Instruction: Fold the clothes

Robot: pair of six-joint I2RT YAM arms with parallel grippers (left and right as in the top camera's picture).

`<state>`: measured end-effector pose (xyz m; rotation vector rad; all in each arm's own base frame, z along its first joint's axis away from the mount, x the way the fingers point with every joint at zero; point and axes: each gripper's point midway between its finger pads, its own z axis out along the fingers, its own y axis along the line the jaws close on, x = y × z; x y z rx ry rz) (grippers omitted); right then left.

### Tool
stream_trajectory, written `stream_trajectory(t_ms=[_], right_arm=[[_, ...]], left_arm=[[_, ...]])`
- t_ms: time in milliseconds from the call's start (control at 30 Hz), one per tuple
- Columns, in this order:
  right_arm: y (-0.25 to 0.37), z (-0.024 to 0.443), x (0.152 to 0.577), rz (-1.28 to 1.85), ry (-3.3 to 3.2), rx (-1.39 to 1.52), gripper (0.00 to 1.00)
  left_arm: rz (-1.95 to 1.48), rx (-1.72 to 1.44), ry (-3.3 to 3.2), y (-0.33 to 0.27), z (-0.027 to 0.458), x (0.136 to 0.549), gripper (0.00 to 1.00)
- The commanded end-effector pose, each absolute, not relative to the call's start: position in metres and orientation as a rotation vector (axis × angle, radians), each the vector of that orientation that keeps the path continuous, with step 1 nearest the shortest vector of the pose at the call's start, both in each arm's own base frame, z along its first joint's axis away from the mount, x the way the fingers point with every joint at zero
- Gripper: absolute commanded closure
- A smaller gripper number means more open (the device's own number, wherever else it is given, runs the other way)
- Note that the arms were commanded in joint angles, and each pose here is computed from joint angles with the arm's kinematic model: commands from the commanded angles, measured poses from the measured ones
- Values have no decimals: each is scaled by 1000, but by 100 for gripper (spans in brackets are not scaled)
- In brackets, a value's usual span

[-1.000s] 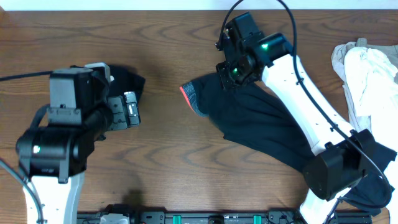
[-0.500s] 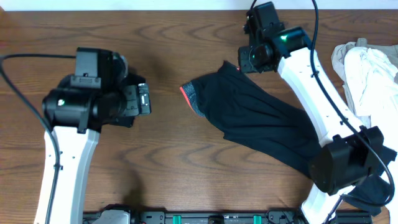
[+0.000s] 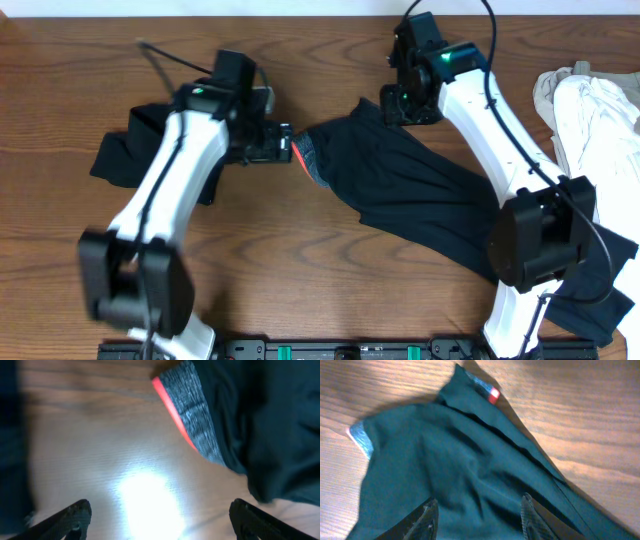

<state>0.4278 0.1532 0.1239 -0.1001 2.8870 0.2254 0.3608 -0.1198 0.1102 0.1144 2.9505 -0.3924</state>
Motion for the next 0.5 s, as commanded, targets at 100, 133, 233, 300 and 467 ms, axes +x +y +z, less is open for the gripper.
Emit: stream_trajectory(t_ms=[100, 133, 233, 300, 467], right_arm=[[132, 128, 426, 261, 2915, -29, 49], [131, 128, 425, 269, 2920, -24, 49], [132, 128, 423, 297, 2928, -18, 49], [133, 129, 423, 318, 2929, -18, 49], [135, 129, 421, 330, 2934, -13, 49]], left_arm=[[-470, 125, 2994, -135, 53, 382, 10], [-493, 137, 2982, -139, 46, 388, 10], [-547, 159, 2945, -149, 29, 403, 10], [-558, 164, 2931, -152, 18, 410, 10], [-572, 172, 2900, -156, -3, 424, 10]])
